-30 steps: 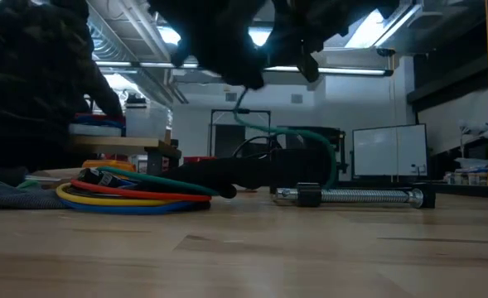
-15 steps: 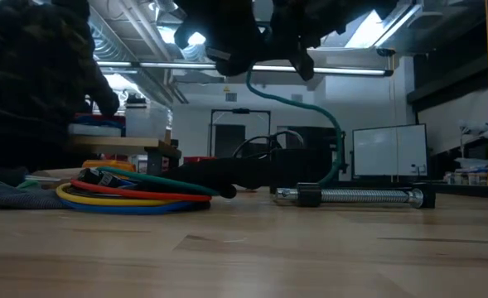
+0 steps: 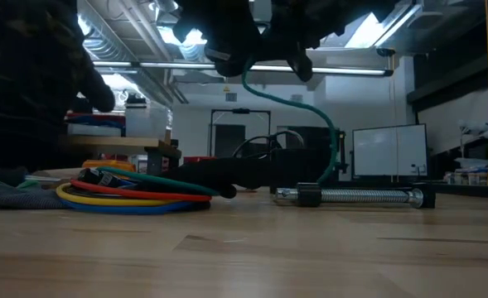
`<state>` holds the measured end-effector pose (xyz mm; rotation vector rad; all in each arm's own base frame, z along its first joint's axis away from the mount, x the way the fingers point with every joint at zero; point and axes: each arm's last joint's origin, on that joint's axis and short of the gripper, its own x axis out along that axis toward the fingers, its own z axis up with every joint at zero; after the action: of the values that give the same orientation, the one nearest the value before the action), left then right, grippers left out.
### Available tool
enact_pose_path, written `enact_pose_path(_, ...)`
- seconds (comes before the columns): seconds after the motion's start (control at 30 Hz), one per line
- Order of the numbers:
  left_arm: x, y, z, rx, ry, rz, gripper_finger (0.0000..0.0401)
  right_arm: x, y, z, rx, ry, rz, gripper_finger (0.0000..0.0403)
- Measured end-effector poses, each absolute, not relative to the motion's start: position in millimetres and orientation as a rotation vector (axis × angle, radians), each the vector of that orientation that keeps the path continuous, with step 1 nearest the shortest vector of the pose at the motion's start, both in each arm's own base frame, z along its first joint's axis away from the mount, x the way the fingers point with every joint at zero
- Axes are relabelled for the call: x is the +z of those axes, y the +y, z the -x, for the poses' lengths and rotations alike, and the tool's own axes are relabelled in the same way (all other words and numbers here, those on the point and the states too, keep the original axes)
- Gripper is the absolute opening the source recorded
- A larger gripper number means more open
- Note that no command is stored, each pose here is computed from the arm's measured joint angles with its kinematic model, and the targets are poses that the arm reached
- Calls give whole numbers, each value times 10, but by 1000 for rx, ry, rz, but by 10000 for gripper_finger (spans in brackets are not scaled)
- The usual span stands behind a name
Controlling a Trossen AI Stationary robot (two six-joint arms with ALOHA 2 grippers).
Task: Coil cords
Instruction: Coil the blue wire onto the spool
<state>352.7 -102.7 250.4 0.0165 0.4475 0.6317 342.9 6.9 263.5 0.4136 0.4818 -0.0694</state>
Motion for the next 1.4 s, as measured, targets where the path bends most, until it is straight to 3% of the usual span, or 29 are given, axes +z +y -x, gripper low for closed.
enact_pose_path(0.7, 2406, -1301, -3380, 457, 583, 11, 0, 2654, 128, -3419, 128, 511, -460, 2)
enact_pose_path(1.17, 2335, -1509, -3164, 507, 629, -9, 0, 2877, 94, -3271, 315, 487, -491, 2)
enact_pose_path(1.4, 2314, -1509, -3087, 586, 621, -74, 0, 2784, 73, -3163, 354, 645, -522, 2)
